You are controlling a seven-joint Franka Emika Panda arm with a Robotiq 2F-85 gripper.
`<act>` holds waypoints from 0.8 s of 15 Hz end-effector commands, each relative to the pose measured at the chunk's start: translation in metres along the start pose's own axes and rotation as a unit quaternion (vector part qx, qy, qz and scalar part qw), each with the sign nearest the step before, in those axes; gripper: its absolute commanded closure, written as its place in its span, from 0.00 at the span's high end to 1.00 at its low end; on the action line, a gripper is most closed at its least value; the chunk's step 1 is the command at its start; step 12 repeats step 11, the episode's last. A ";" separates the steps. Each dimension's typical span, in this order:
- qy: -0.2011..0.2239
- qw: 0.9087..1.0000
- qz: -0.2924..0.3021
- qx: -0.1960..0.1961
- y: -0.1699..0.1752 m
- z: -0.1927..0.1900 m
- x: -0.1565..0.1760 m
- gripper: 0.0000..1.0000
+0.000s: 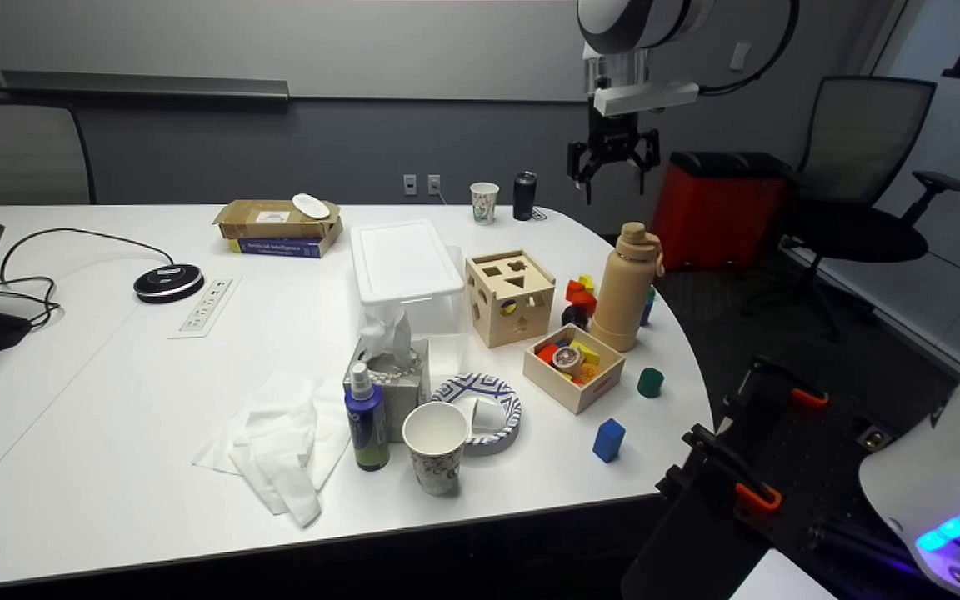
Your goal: Turn the lid of the brown bottle to the right
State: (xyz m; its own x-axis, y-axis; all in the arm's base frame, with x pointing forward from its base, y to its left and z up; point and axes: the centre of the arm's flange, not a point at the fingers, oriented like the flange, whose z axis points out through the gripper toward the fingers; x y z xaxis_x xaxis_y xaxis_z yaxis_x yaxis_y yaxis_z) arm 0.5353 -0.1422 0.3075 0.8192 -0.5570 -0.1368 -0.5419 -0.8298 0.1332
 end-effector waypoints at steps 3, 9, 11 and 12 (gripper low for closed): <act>0.034 0.993 -0.104 0.047 0.010 -0.088 -0.066 1.00; 0.056 0.983 -0.151 0.088 0.021 -0.132 -0.096 1.00; 0.060 0.981 -0.162 0.090 0.022 -0.137 -0.100 1.00; 0.060 0.981 -0.162 0.090 0.022 -0.137 -0.100 1.00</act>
